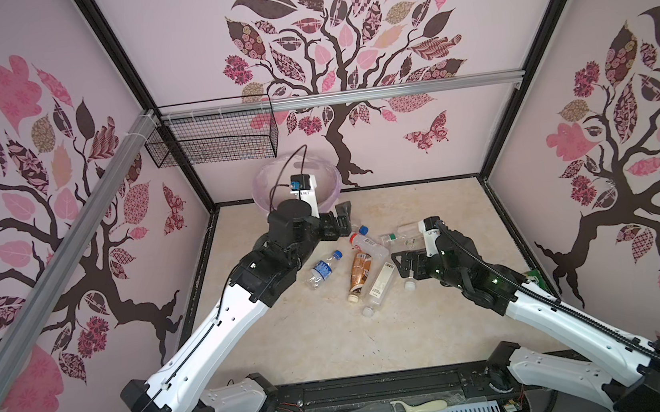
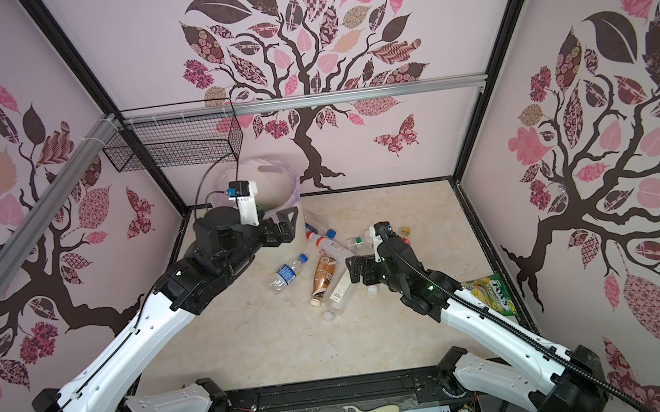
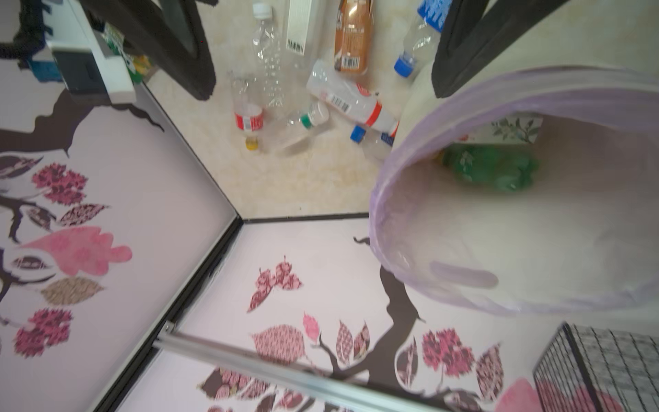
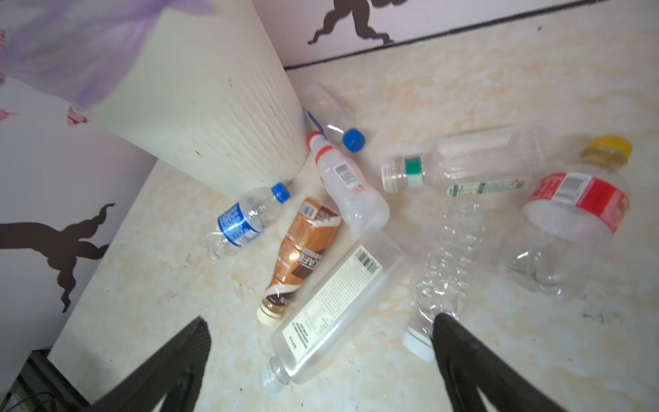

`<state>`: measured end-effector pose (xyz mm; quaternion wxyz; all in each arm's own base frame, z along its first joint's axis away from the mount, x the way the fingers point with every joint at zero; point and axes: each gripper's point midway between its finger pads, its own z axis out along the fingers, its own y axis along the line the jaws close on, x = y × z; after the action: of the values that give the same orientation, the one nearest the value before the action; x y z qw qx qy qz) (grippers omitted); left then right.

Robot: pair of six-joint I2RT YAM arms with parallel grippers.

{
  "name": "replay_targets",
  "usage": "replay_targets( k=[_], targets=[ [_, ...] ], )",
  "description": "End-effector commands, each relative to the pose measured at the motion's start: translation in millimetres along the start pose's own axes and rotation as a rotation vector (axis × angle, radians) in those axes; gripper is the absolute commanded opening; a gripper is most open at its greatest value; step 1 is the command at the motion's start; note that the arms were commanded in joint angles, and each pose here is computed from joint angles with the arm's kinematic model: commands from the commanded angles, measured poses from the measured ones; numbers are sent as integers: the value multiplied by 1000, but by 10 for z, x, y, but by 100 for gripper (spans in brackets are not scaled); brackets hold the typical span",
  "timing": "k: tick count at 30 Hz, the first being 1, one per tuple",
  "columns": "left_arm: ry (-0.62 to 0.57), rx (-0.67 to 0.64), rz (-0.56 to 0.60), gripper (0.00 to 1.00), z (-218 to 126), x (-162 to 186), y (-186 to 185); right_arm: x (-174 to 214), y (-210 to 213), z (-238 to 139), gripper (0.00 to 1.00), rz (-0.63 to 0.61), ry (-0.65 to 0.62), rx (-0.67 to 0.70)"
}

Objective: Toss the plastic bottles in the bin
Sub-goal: 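Lower left arm back to pile while right gripper moves to clear square bottle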

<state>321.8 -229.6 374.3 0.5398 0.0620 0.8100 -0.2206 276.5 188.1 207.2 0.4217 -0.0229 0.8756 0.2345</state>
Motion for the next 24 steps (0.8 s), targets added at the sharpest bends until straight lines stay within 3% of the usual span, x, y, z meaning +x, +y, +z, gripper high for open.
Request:
replay_targets(
  k=[1,5,9,24],
  targets=[
    [119,-25,-61,98,-22,465,120,257,-110,85,100,62,63,23],
    [245,-42,-103,98,-61,936,234,582,-205,274,100,125,126,21],
    [297,-58,-124,98,-158,1249,362,753,-171,423,100,178,177,-9],
    [367,-42,-227,98,-301,1791,491,1166,-9,1065,100,225,319,44]
  ],
)
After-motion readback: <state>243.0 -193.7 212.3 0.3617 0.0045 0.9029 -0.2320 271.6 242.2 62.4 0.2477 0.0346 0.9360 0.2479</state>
